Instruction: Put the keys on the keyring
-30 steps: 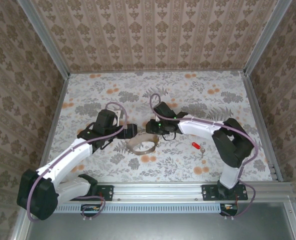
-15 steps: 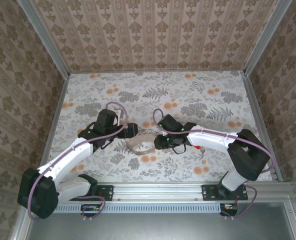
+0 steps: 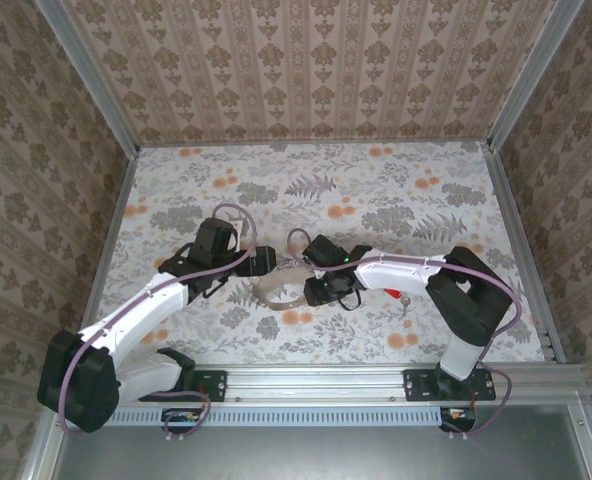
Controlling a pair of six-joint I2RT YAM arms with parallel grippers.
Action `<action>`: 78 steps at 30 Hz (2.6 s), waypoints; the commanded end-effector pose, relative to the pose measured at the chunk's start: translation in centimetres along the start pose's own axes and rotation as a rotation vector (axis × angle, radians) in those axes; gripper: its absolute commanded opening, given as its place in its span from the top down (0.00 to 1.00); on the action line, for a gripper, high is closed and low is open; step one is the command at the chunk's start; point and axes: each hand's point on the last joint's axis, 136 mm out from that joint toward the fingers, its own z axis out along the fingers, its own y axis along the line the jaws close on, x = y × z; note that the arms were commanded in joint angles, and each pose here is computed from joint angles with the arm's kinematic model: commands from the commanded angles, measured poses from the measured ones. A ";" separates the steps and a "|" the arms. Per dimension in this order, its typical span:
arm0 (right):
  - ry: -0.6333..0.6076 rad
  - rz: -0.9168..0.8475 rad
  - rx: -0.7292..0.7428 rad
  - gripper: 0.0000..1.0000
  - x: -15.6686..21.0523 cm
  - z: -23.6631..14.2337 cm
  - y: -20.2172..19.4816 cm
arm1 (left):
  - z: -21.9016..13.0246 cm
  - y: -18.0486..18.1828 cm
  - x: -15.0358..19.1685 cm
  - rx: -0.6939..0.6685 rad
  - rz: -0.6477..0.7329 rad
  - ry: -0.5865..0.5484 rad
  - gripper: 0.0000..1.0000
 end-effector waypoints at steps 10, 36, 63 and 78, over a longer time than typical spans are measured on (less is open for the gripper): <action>0.001 -0.074 0.081 0.61 -1.9 0.5 -0.5 | 0.1 -0.2 -0.4 0.013 -0.017 -0.008 0.00; -0.040 -0.234 0.092 0.62 -2.9 -0.1 0.5 | 0.4 0.0 -0.2 0.011 -0.028 -0.004 0.00; -0.061 -0.305 0.252 0.67 -3.7 0.8 -1.5 | 0.8 0.2 -0.2 0.011 -0.035 -0.003 0.00; -0.091 -0.323 0.265 0.75 -5.2 1.0 -1.1 | 1.2 0.4 -0.2 0.011 -0.044 0.005 0.00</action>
